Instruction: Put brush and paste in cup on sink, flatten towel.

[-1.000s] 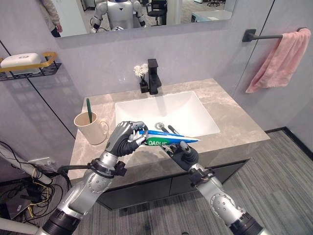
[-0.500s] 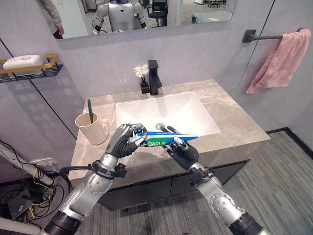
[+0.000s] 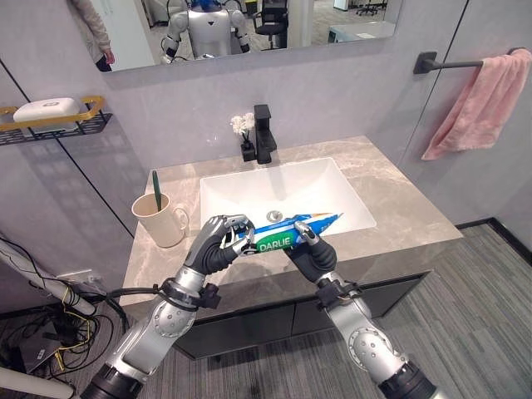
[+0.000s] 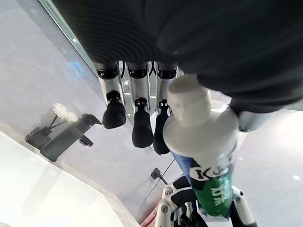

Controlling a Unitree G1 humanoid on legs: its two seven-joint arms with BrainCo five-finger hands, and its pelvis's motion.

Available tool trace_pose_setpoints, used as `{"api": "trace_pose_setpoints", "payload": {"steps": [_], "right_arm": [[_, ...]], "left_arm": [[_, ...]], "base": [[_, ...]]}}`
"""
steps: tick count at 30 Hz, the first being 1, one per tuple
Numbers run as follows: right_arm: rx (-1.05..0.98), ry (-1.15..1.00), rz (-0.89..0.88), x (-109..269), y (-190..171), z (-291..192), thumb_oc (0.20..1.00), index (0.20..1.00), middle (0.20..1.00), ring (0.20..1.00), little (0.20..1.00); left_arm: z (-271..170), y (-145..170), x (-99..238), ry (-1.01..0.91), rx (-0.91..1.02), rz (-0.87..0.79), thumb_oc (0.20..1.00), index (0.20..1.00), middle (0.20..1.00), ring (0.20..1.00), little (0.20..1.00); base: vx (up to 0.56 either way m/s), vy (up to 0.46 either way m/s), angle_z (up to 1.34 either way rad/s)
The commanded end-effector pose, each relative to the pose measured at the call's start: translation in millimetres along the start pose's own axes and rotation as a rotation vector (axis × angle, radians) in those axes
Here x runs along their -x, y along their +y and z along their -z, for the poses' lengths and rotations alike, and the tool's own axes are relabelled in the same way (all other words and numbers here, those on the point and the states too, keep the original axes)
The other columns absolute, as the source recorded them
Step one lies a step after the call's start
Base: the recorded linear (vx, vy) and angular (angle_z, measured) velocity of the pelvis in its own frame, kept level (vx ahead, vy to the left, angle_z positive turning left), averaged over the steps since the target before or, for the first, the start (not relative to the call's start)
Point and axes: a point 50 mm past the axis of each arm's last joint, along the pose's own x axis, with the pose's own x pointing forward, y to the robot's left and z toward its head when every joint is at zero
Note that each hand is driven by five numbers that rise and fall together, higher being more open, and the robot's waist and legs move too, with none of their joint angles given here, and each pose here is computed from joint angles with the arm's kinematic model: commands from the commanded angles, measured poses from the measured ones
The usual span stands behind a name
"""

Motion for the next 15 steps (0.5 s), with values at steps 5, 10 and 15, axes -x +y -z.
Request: {"api": "trace_pose_setpoints", "payload": {"steps": [5,10,15], "right_arm": [[-0.02,-0.316,-0.15,-14,32,-54,0.2,0.2,0.2,0.2,0.2],[0.028,-0.403,-0.128,-13,34,-71,0.2,0.2,0.2,0.2,0.2],[0.119,-0.519,-0.086,-13,36,-96,0.2,0.2,0.2,0.2,0.2]], "left_arm": [[14,17,-4,0.052,0.007,-0.037,1.0,1.0,1.0,1.0,1.0],[26,13,6,0.14,0.062,-0.06,1.0,1.0,1.0,1.0,1.0],[38,12,19,0.23,0.097,-0.09,1.0,1.0,1.0,1.0,1.0]], "base": [[0.0,0.0,0.0],[0.0,0.0,0.0],[0.01,0.001,0.01]]}}
